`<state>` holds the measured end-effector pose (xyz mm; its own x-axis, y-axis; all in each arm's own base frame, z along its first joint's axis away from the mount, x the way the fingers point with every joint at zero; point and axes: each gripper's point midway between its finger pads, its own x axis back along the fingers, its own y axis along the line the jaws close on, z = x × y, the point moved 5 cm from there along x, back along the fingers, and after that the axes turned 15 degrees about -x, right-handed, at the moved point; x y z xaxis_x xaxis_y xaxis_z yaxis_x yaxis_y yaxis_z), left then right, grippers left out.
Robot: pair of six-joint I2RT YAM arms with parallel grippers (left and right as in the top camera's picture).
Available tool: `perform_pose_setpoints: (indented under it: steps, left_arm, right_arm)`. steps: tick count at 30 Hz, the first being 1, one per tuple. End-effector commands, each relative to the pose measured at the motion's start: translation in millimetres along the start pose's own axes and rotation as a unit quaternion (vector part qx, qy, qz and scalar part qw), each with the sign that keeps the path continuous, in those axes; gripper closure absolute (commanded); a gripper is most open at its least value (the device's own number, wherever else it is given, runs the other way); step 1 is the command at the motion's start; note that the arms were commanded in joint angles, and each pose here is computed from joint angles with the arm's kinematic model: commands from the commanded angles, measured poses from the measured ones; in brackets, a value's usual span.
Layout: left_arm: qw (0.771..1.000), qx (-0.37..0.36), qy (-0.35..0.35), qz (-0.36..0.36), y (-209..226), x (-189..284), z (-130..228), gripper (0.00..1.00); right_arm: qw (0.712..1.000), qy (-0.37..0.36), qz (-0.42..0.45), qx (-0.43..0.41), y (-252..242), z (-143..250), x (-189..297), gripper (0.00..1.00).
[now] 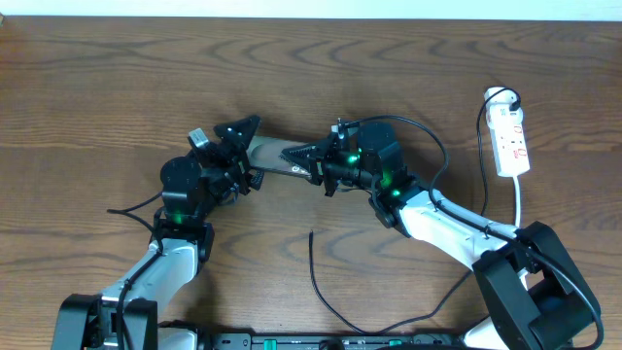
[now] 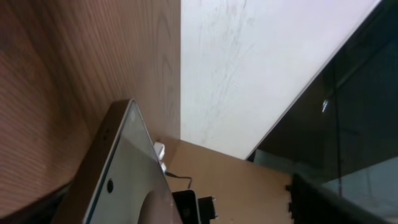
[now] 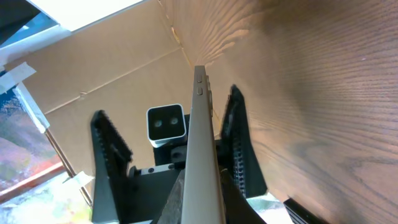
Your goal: Plug charger to phone and switch on socket
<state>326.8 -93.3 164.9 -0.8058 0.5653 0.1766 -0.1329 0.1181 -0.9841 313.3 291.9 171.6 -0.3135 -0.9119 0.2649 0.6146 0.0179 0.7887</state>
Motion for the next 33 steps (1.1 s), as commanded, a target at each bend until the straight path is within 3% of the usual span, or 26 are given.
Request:
perform_pose_setpoints:
  steps: [1,4,10,21,33]
  left_arm:
    - [1.000,-0.013,0.005,0.009,-6.1,0.2,-0.5,0.22]
    - [1.000,-0.013,0.005,0.009,-6.1,0.2,-0.5,0.36]
    - [1.000,-0.013,0.005,0.009,-6.1,0.2,-0.5,0.53]
    - [1.000,-0.016,0.004,0.009,-6.1,0.2,-0.6,0.64]
    - [1.000,-0.016,-0.001,0.009,-6.0,0.2,-2.0,0.68]
  right_arm:
    - [1.000,0.012,-0.011,0.021,9.7,8.5,-2.1,0.99]
    - [1.000,0.012,-0.011,0.021,9.7,8.5,-2.1,0.99]
    - [1.000,0.013,-0.012,0.022,10.1,9.1,-2.0,0.99]
    - [0.999,0.023,-0.023,0.031,14.7,12.6,-1.8,0.99]
    - [0.999,0.021,-0.031,-0.003,18.3,12.6,-1.6,0.99]
